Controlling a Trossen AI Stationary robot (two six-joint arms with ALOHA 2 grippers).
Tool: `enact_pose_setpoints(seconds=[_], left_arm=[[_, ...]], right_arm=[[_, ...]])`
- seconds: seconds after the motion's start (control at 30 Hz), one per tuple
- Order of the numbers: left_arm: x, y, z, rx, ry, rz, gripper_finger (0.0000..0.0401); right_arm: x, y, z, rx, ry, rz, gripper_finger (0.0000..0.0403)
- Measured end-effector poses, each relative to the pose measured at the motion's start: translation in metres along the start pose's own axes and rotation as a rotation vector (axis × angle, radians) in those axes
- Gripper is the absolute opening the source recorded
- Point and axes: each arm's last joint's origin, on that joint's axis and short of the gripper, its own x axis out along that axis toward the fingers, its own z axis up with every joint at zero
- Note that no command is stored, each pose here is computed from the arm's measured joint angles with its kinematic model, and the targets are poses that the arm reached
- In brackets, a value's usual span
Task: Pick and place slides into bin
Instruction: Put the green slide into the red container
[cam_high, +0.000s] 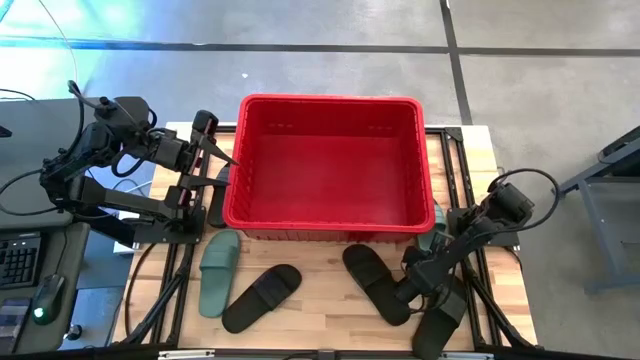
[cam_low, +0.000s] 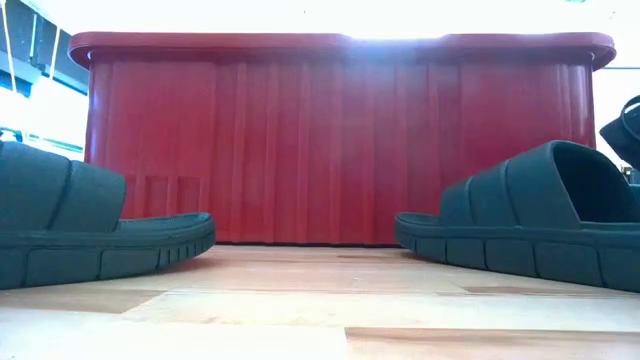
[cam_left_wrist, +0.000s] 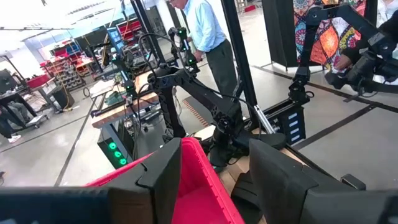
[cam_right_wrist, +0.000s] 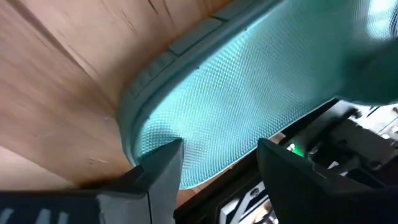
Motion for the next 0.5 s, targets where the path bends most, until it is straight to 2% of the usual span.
enact_pose_setpoints(seconds=[0.13, 0.3, 0.5], left_arm=[[0.000, 0.000, 0.000, 0.000, 0.000, 0.000, 0.0172], [0.000, 0.000, 0.000, 0.000, 0.000, 0.000, 0.0172], [0.000, 0.000, 0.000, 0.000, 0.000, 0.000, 0.0172]], right_arm=[[-0.001, 0.000, 0.000, 0.006, 0.003, -0.001, 0.0148], [-0.006, 0.005, 0.001, 0.011, 0.007, 0.035, 0.0021], [-0.028, 0.016, -0.005, -0.001, -0.016, 0.106, 0.0010]])
